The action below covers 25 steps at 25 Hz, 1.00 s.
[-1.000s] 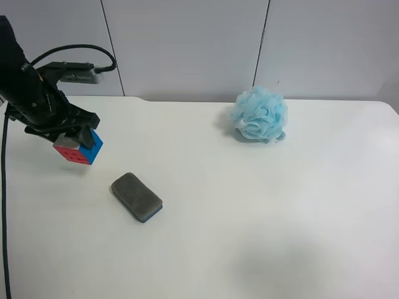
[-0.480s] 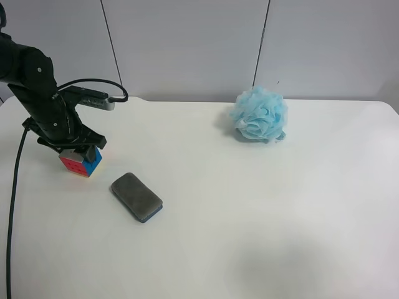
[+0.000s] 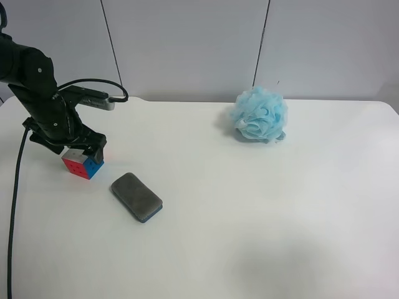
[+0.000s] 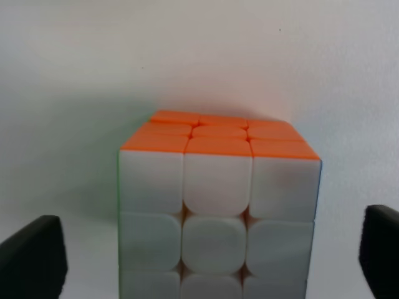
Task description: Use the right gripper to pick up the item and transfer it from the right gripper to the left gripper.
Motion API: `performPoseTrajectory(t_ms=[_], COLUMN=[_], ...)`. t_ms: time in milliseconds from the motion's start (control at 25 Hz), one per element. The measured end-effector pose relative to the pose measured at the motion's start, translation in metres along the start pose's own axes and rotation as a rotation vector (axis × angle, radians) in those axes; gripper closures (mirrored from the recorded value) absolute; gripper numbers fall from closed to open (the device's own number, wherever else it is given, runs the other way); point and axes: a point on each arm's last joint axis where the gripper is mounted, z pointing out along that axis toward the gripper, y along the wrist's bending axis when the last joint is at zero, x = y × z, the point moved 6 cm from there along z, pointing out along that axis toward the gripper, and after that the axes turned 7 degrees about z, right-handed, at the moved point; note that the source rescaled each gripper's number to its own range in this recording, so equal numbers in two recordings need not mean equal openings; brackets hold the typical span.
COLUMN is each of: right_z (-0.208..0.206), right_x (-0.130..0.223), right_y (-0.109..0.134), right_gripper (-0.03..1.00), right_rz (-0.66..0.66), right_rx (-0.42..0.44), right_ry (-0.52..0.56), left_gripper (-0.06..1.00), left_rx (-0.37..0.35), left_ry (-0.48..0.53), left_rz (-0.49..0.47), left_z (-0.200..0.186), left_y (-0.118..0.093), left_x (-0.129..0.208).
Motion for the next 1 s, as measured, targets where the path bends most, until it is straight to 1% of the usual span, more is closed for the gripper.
performPoseTrajectory(t_ms=[80, 160, 240, 320, 520, 720, 800, 840, 1000], right_z=[0.0, 0.0, 0.0, 0.0, 0.0, 0.0, 0.0, 0.0, 0.0], right_x=[0.0, 0.0, 0.0, 0.0, 0.0, 0.0, 0.0, 0.0, 0.0], right_y=[0.0, 0.0, 0.0, 0.0, 0.0, 0.0, 0.0, 0.0, 0.0], right_gripper=[-0.03, -0.03, -0.03, -0.03, -0.03, -0.03, -0.03, -0.03, -0.03], right_rz=[0.0, 0.0, 0.0, 0.0, 0.0, 0.0, 0.0, 0.0, 0.0], right_rx=[0.0, 0.0, 0.0, 0.0, 0.0, 0.0, 0.0, 0.0, 0.0], right_ry=[0.0, 0.0, 0.0, 0.0, 0.0, 0.0, 0.0, 0.0, 0.0], left_gripper=[-0.01, -0.04, -0.04, -0.05, -0.05, -0.05, -0.05, -0.05, -0.05], left_rx=[0.0, -0.001, -0.004, -0.007, -0.002, -0.005, -0.009, -0.014, 0.0], left_ry=[0.0, -0.002, -0.006, -0.002, 0.01, 0.006, -0.005, -0.029, -0.085], left_rz=[0.0, 0.0, -0.002, -0.006, -0.033, -0.038, -0.034, -0.033, -0.044], left_z=[0.0, -0.002, -0.011, -0.026, -0.087, -0.153, -0.174, -0.185, -0.209], left_y=[0.0, 0.0, 0.002, 0.004, 0.006, 0.005, 0.004, 0.003, -0.007], left_x=[0.0, -0.001, -0.004, -0.006, -0.005, 0.021, 0.033, 0.04, 0.078])
